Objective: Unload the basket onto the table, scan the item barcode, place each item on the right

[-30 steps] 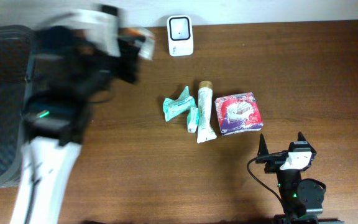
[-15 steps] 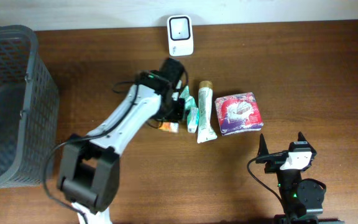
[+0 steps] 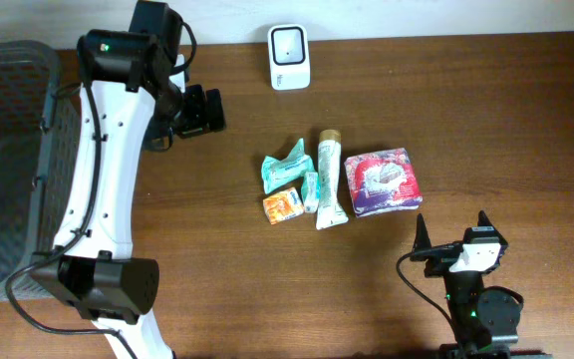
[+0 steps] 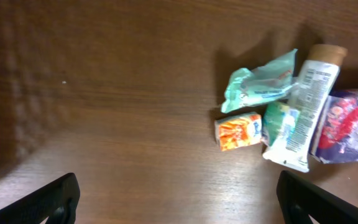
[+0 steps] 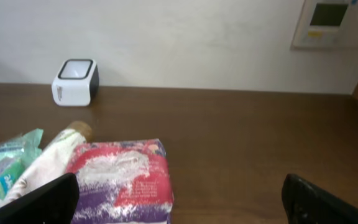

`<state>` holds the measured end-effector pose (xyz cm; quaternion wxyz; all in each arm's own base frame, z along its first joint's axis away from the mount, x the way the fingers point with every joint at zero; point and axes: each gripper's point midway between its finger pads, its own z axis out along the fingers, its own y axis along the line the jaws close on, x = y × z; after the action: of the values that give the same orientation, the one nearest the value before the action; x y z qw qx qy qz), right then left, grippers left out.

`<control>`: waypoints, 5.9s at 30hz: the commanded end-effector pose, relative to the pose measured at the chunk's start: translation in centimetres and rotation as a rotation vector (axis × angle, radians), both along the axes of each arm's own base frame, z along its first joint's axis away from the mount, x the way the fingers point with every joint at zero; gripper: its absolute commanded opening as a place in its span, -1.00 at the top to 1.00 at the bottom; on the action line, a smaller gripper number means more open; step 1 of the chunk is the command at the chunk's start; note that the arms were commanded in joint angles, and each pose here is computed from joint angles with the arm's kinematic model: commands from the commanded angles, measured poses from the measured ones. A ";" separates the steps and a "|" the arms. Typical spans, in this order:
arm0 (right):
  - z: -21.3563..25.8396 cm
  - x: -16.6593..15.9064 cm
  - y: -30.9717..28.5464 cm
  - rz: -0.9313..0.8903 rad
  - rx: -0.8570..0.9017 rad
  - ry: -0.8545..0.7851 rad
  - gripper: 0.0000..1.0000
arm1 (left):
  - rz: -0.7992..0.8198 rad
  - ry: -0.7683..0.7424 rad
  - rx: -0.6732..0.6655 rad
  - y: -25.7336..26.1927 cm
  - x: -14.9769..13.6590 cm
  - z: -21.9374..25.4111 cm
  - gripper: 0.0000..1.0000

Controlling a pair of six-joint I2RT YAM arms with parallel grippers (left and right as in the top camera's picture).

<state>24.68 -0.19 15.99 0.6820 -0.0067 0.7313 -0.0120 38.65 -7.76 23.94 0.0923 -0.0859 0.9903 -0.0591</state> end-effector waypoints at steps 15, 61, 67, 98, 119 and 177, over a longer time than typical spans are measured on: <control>26.5 -4.1 6.1 0.323 -0.241 -0.529 -0.97 | 0.009 -0.037 0.016 0.3 0.9 0.2 -0.98; 0.3 15.0 0.4 -0.396 -0.188 1.227 0.92 | 0.009 -0.037 0.016 0.3 0.9 0.2 -0.98; -2.3 13.1 -1.8 -0.589 -0.322 1.235 0.92 | 0.009 -0.037 0.016 0.3 0.9 0.2 -0.98; -9.3 6.7 -13.6 -0.075 0.806 1.332 -0.72 | 0.009 -0.037 0.016 0.3 0.9 0.2 -0.98; -3.0 10.9 -5.2 -0.743 -0.341 1.277 0.92 | 0.007 -0.037 0.016 0.3 0.9 0.2 -0.99; 15.3 22.4 21.8 1.023 0.577 0.618 0.92 | 0.011 -0.037 0.016 0.4 0.9 0.2 -0.98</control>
<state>47.15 20.19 29.26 0.3218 -0.1780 0.7797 0.5068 39.53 -7.52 23.97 0.1086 -0.0870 0.9888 -0.0531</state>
